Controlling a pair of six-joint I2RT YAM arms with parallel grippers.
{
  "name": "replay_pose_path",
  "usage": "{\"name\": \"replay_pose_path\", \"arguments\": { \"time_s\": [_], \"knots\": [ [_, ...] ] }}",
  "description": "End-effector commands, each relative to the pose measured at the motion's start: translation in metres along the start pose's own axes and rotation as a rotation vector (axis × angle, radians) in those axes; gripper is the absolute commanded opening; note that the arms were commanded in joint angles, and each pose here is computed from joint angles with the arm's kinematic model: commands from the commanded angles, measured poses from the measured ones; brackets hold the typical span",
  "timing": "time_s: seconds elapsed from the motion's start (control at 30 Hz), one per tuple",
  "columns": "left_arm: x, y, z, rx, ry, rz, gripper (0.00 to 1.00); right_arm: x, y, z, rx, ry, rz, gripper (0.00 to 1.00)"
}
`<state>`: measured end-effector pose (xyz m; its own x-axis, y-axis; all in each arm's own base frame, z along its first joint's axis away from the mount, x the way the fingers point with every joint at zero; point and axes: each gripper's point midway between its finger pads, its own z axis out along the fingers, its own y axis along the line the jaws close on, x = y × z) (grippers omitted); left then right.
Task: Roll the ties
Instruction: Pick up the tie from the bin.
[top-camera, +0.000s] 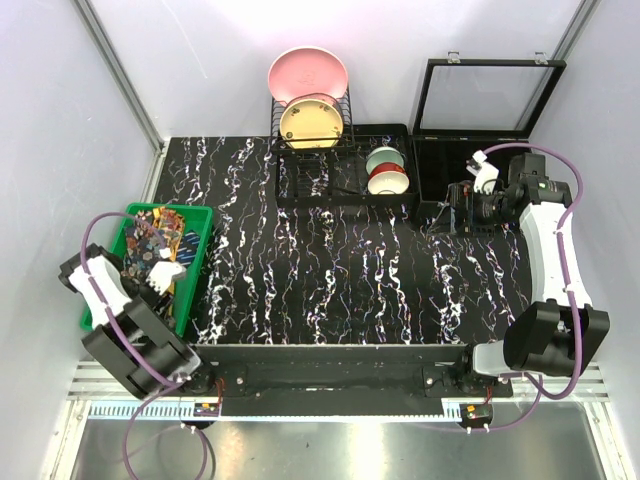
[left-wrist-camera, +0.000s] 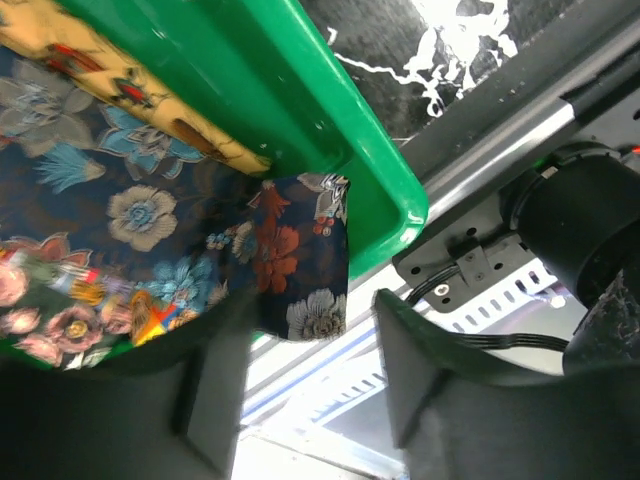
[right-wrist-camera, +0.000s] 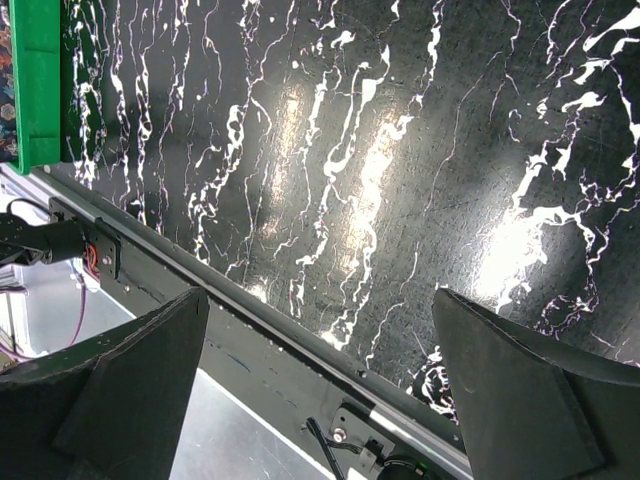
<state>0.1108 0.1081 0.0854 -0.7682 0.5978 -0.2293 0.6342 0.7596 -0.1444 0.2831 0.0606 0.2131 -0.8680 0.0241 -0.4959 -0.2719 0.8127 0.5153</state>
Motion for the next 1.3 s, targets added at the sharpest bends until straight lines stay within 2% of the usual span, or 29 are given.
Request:
{"name": "replay_pose_path", "arguments": {
  "time_s": [0.0, 0.1, 0.13, 0.2, 0.23, 0.27, 0.37, 0.4, 0.47, 0.5, 0.53, 0.63, 0.67, 0.73, 0.77, 0.93, 1.03, 1.07, 1.1, 1.17, 1.2, 1.27],
  "knots": [
    [0.008, -0.01, 0.001, 0.098, 0.045, -0.043, 0.4, -0.011, 0.005, -0.008, -0.001, -0.027, -0.03, 1.0],
    [0.006, -0.007, -0.003, 0.089, 0.045, -0.036, 0.26, -0.013, 0.005, -0.009, 0.0, -0.032, -0.029, 1.0],
    [0.005, -0.008, -0.005, 0.086, 0.045, -0.034, 0.17, -0.015, 0.006, -0.01, 0.0, -0.037, -0.032, 1.0],
    [0.003, -0.004, -0.009, 0.067, 0.037, -0.028, 0.1, -0.017, 0.006, -0.01, 0.0, -0.041, -0.035, 1.0],
    [0.0, -0.002, -0.011, 0.054, 0.027, -0.028, 0.01, -0.021, 0.007, -0.012, 0.0, -0.051, -0.047, 1.0],
    [-0.004, -0.001, -0.016, 0.034, 0.012, -0.027, 0.0, -0.024, 0.008, -0.014, 0.001, -0.063, -0.055, 1.0],
    [-0.037, 0.006, -0.052, -0.034, -0.123, -0.017, 0.0, -0.038, 0.018, -0.023, -0.013, -0.128, -0.113, 1.0],
    [-0.057, 0.005, -0.064, -0.044, -0.209, -0.024, 0.0, -0.046, 0.02, -0.025, -0.013, -0.164, -0.14, 1.0],
    [-0.088, 0.02, -0.106, -0.18, -0.318, 0.004, 0.0, -0.055, 0.031, -0.032, -0.047, -0.209, -0.188, 1.0],
    [-0.11, 0.015, -0.123, -0.208, -0.409, 0.017, 0.0, -0.061, 0.036, -0.035, -0.06, -0.236, -0.217, 1.0],
    [-0.126, 0.017, -0.149, -0.278, -0.458, 0.064, 0.0, -0.065, 0.043, -0.037, -0.091, -0.258, -0.241, 1.0],
    [-0.17, 0.002, -0.185, -0.327, -0.603, 0.097, 0.0, -0.077, 0.055, -0.044, -0.127, -0.313, -0.305, 1.0],
    [-0.186, 0.004, -0.208, -0.395, -0.66, 0.129, 0.0, -0.079, 0.057, -0.044, -0.131, -0.321, -0.311, 1.0],
    [-0.21, -0.012, -0.227, -0.385, -0.755, 0.12, 0.0, -0.085, 0.063, -0.045, -0.157, -0.349, -0.342, 1.0],
    [-0.223, -0.011, -0.246, -0.432, -0.809, 0.149, 0.0, -0.086, 0.067, -0.046, -0.17, -0.36, -0.358, 1.0],
    [-0.268, -0.049, -0.285, -0.382, -0.986, 0.189, 0.0, -0.09, 0.086, -0.046, -0.225, -0.47, -0.465, 1.0],
    [-0.289, -0.077, -0.305, -0.3, -1.085, 0.217, 0.0, -0.088, 0.096, -0.042, -0.255, -0.489, -0.52, 1.0],
    [-0.298, -0.09, -0.308, -0.258, -1.106, 0.247, 0.0, -0.088, 0.097, -0.041, -0.263, -0.487, -0.519, 1.0],
    [-0.304, -0.098, -0.311, -0.214, -1.129, 0.218, 0.0, -0.088, 0.098, -0.04, -0.271, -0.488, -0.519, 1.0],
    [-0.321, -0.125, -0.322, -0.139, -1.18, 0.285, 0.0, -0.089, 0.099, -0.04, -0.283, -0.487, -0.508, 1.0],
    [-0.329, -0.13, -0.322, -0.098, -1.182, 0.258, 0.0, -0.09, 0.1, -0.04, -0.29, -0.493, -0.506, 1.0],
    [-0.343, -0.161, -0.331, -0.013, -1.214, 0.326, 0.0, -0.09, 0.104, -0.044, -0.296, -0.513, -0.514, 1.0]
  ]
}}
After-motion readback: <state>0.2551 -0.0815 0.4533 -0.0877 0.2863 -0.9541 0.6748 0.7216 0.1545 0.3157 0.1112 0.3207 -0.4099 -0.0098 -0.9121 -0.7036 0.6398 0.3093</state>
